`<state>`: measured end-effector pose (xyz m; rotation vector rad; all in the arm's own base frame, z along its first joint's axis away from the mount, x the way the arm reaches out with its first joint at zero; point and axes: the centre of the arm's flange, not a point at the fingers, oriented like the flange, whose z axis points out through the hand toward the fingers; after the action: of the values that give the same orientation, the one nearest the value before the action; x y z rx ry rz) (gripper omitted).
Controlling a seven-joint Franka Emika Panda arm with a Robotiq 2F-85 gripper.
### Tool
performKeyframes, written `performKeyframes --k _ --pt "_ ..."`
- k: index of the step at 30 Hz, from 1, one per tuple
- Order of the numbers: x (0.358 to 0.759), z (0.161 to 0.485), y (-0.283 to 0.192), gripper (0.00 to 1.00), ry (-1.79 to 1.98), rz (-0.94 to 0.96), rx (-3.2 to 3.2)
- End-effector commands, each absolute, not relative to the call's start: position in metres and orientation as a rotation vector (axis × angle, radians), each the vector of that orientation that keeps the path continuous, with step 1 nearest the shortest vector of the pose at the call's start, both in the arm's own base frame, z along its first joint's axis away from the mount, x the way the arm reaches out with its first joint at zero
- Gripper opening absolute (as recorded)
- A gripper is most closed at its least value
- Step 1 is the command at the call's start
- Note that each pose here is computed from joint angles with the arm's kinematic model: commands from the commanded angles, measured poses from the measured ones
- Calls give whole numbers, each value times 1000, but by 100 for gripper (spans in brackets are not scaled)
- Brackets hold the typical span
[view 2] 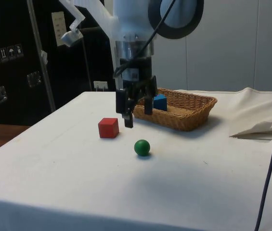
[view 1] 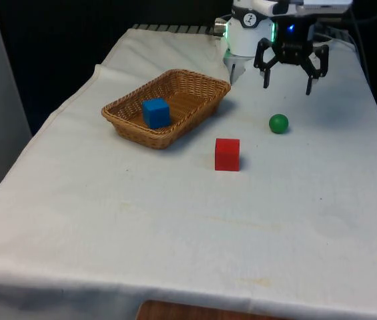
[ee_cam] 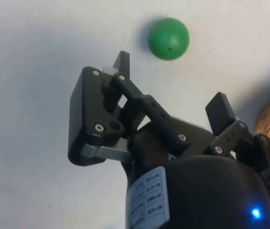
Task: Place all non-red objects into the basket.
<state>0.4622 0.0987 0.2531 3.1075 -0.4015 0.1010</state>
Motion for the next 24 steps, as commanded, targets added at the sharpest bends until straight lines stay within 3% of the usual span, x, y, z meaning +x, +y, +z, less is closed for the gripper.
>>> performKeyframes --k 1,24 --pt "463 251 102 100 -413 110 3117" --pt "459 218 97 100 -414 105 3119"
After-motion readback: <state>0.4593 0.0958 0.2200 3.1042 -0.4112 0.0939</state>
